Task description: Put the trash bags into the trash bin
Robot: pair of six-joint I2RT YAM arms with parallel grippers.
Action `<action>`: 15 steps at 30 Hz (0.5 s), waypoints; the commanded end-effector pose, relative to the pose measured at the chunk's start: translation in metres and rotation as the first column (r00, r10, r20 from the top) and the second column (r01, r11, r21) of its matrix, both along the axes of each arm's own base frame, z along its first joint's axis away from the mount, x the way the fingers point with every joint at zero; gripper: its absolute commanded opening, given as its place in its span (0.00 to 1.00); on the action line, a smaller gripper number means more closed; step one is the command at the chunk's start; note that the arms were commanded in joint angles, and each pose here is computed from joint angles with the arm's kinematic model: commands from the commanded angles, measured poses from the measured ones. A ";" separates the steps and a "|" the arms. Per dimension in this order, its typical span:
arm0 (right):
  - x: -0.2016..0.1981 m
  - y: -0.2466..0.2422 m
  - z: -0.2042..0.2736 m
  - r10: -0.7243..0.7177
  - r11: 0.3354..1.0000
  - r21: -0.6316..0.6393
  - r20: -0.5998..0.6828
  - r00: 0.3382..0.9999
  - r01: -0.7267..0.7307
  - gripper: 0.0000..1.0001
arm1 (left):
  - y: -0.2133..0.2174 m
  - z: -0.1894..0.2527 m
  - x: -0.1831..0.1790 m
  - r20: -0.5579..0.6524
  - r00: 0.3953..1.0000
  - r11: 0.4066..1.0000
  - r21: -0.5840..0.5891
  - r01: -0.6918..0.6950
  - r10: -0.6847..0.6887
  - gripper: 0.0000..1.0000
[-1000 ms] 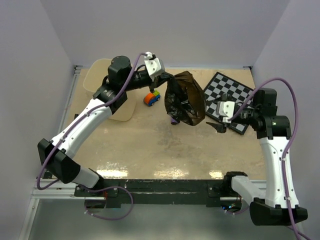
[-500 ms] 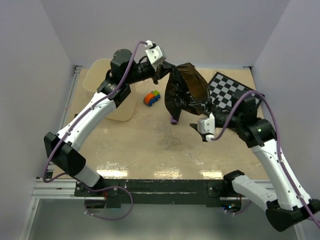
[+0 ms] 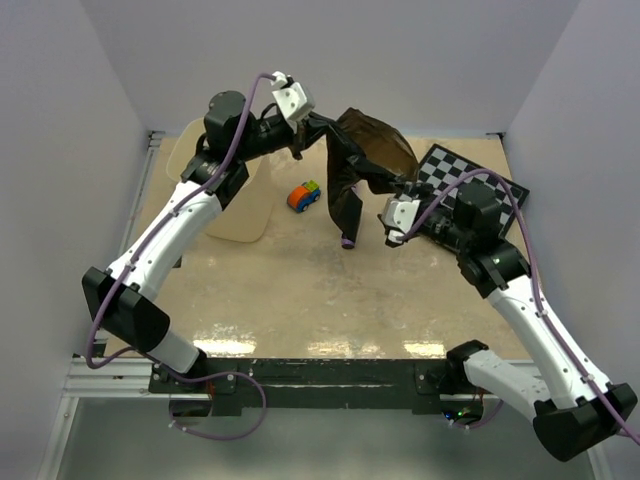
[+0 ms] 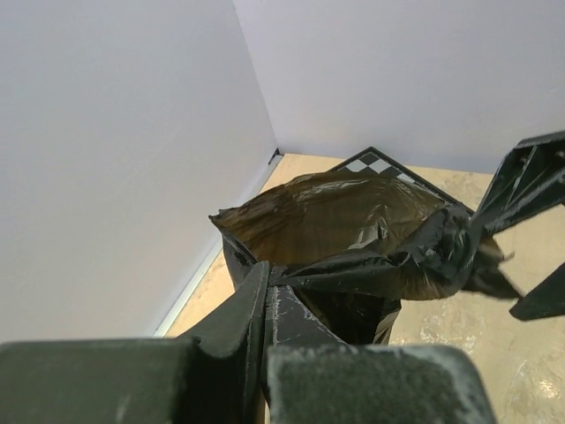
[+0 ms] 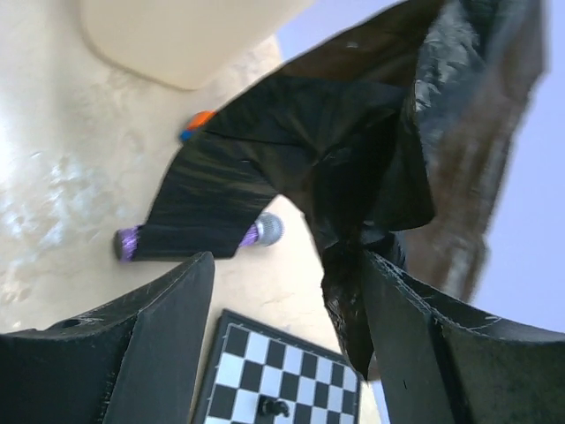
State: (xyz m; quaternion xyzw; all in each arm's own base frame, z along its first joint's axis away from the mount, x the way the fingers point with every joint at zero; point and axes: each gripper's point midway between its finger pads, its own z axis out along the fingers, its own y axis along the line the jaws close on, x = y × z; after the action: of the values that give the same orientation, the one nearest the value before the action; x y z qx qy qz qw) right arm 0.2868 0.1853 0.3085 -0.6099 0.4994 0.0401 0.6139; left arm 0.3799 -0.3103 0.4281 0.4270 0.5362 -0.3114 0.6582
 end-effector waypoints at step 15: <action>0.015 -0.017 0.073 -0.170 0.972 0.187 0.146 0.975 0.141 0.78 | 0.013 0.025 -0.032 0.088 0.991 0.994 -0.002 0.105 -0.105 0.00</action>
State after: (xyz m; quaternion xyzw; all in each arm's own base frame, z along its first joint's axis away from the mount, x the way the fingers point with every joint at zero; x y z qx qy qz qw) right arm 0.2919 0.1807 0.3497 -0.5610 0.4877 0.0204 0.6686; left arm 0.3618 -0.3090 0.4318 0.4563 0.5110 -0.3330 0.6479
